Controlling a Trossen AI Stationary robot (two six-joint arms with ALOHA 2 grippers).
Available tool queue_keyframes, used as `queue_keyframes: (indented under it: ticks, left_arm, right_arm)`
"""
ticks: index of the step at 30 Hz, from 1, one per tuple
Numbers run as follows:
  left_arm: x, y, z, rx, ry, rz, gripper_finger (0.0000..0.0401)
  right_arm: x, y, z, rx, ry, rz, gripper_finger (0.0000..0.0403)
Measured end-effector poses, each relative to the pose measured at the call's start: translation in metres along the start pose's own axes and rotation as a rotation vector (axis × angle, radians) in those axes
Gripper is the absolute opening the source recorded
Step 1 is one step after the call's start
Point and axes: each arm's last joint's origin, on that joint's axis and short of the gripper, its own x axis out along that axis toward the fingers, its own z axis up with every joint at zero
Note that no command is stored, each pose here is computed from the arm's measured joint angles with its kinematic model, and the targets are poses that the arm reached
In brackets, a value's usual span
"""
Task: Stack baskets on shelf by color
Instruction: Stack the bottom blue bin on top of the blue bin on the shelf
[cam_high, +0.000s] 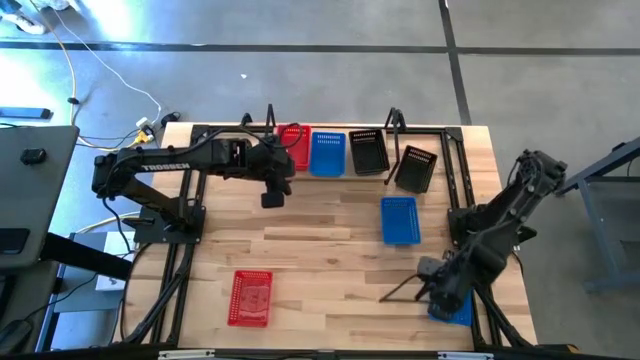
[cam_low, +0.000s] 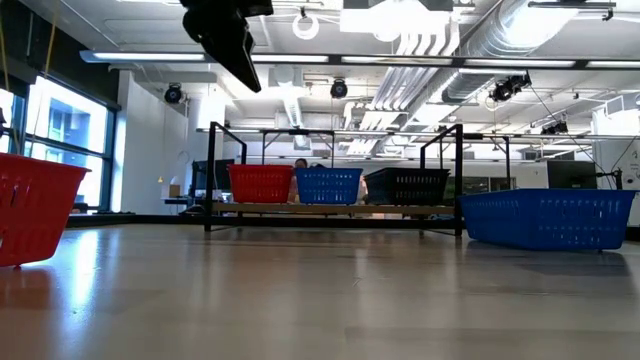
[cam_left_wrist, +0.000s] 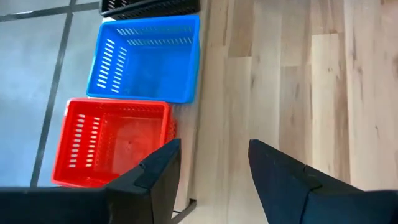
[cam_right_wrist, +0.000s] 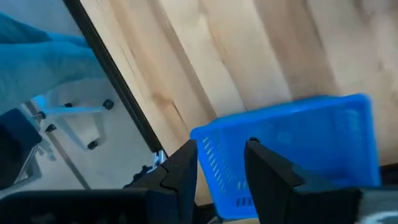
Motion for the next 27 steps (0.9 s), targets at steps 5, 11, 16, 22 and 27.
queue_keyframes:
  ticks: [5, 11, 16, 22, 27]
  left_arm:
    - [-0.002, -0.008, 0.001, 0.022, 0.001, -0.017, 0.0178]
    - [-0.004, -0.017, 0.003, 0.042, -0.007, -0.035, 0.0177]
    - [-0.004, -0.020, 0.003, 0.026, -0.010, -0.042, 0.0179]
    - [-0.004, -0.020, 0.003, -0.039, -0.009, -0.043, 0.0177]
    - [-0.004, -0.020, 0.003, -0.054, -0.008, -0.043, 0.0179]
  right_arm:
    - [0.018, 0.012, -0.015, -0.016, 0.030, -0.014, 0.0117]
    - [0.032, 0.022, -0.033, -0.052, 0.054, -0.025, 0.0117]
    - [0.043, 0.025, -0.046, -0.099, 0.070, -0.054, 0.0117]
    - [0.052, 0.026, -0.059, -0.144, 0.087, -0.089, 0.0117]
    - [0.064, 0.028, -0.066, -0.165, 0.088, -0.127, 0.0117]
